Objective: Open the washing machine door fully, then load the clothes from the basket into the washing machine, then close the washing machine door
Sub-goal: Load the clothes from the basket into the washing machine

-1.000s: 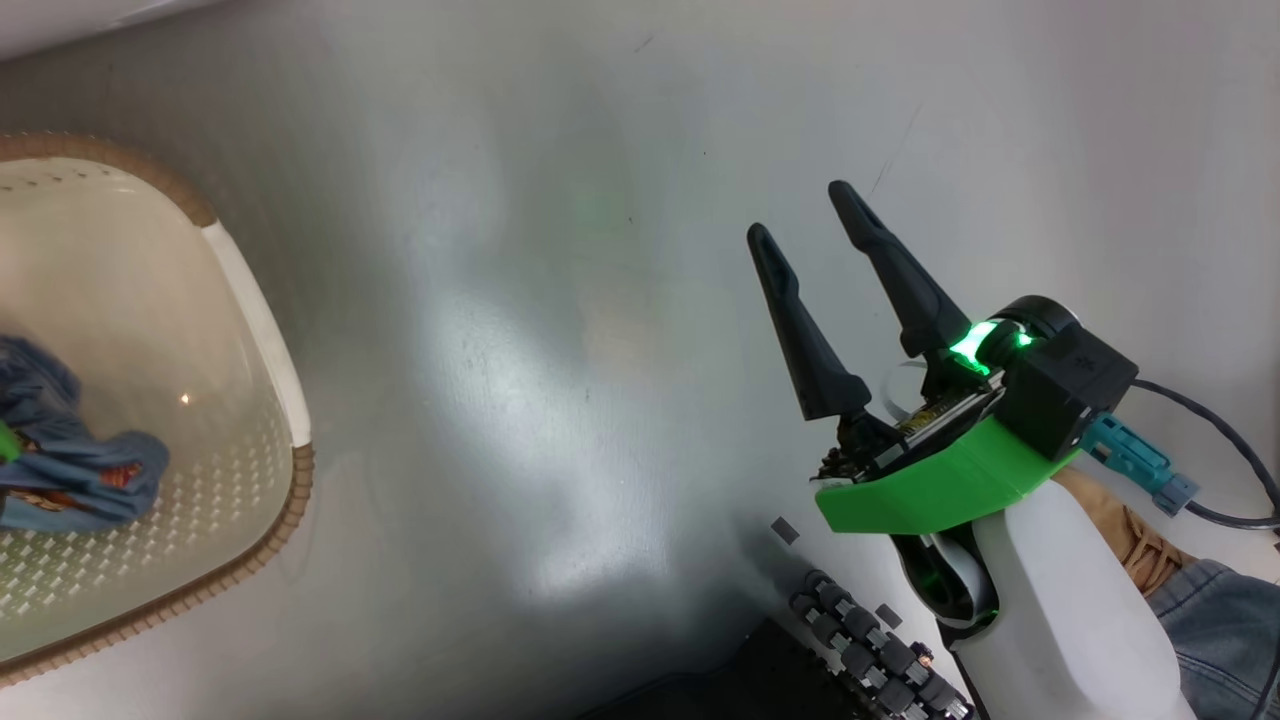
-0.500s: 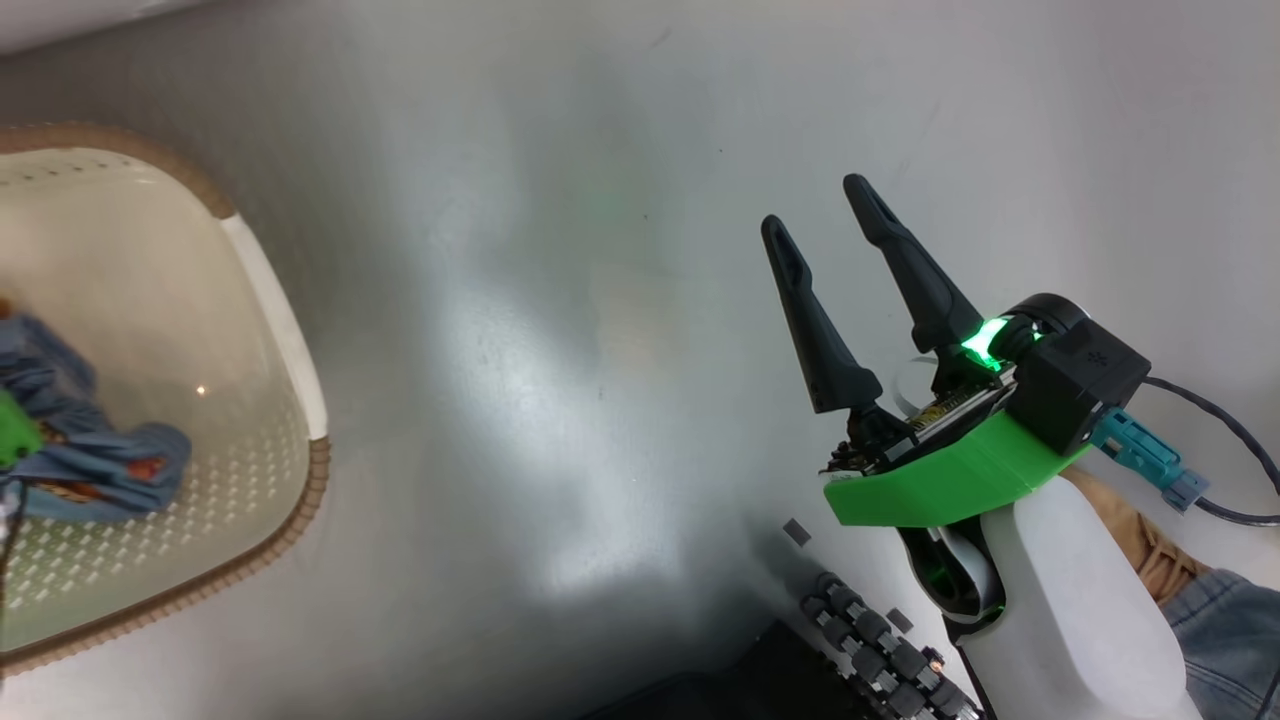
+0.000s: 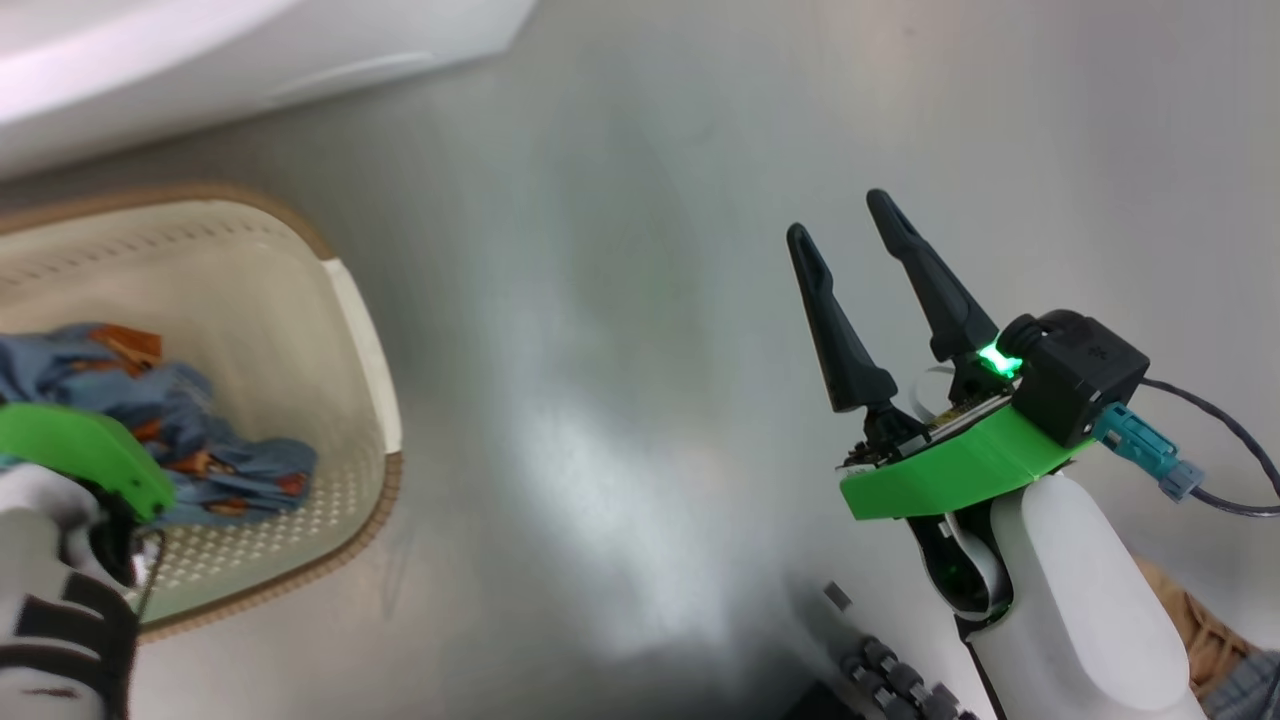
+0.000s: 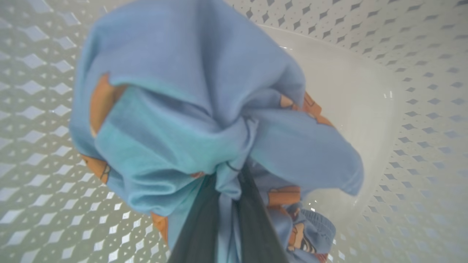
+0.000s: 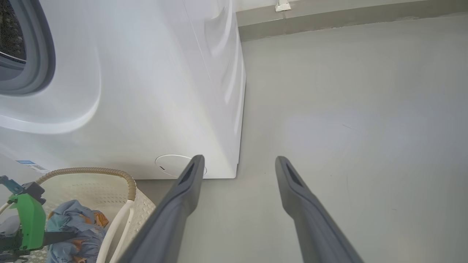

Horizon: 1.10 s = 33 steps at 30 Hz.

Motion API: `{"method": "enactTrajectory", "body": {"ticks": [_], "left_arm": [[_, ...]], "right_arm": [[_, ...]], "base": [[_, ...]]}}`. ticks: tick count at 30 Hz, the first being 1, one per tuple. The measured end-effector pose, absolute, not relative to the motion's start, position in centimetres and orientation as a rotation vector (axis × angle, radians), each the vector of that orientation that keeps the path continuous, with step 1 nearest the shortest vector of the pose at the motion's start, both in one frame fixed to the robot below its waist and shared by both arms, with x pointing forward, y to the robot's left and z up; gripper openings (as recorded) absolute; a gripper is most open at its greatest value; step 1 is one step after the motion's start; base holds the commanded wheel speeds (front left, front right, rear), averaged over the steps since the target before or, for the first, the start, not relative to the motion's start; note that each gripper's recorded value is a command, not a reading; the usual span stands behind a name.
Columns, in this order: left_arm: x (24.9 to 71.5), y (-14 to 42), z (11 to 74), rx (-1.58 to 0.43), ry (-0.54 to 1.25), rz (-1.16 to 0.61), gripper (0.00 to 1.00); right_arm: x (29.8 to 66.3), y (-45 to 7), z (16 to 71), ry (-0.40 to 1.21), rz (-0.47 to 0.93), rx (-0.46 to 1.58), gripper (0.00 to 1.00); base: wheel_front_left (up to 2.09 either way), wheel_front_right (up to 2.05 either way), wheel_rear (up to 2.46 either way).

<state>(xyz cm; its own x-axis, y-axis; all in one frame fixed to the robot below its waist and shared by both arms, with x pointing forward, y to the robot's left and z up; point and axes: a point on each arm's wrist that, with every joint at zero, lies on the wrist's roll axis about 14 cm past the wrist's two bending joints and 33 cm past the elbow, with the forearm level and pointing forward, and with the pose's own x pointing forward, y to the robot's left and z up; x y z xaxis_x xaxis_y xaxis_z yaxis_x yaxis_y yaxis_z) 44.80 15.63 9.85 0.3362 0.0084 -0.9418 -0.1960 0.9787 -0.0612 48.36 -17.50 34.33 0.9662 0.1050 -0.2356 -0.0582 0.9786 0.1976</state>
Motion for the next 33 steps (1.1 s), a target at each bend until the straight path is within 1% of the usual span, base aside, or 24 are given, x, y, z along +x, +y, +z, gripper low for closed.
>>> {"method": "enactTrajectory", "body": {"ticks": [3,13,18,32,33], "left_arm": [[44.5,15.4,11.5,-0.204,1.18,0.129,0.0],[43.5,16.0,18.2,-0.294,1.0,0.156,0.0],[42.6,15.6,21.3,-0.334,0.914,0.142,0.0],[39.9,16.6,28.9,-0.363,0.69,0.142,0.0],[40.0,16.7,30.5,-0.363,0.631,0.134,0.0]], "right_arm": [[48.3,-17.4,35.5,0.226,0.085,0.192,1.0],[45.9,-16.9,38.9,0.186,0.084,0.19,1.0],[44.5,-16.2,40.5,0.167,0.102,0.184,1.0],[40.6,-14.6,44.5,0.1,0.144,0.192,1.0],[40.0,-14.4,45.1,0.086,0.153,0.187,1.0]], "base": [[0.0,0.0,0.0],[0.0,0.0,0.0],[0.0,0.0,0.0],[0.0,0.0,0.0],[0.0,0.0,0.0]]}}
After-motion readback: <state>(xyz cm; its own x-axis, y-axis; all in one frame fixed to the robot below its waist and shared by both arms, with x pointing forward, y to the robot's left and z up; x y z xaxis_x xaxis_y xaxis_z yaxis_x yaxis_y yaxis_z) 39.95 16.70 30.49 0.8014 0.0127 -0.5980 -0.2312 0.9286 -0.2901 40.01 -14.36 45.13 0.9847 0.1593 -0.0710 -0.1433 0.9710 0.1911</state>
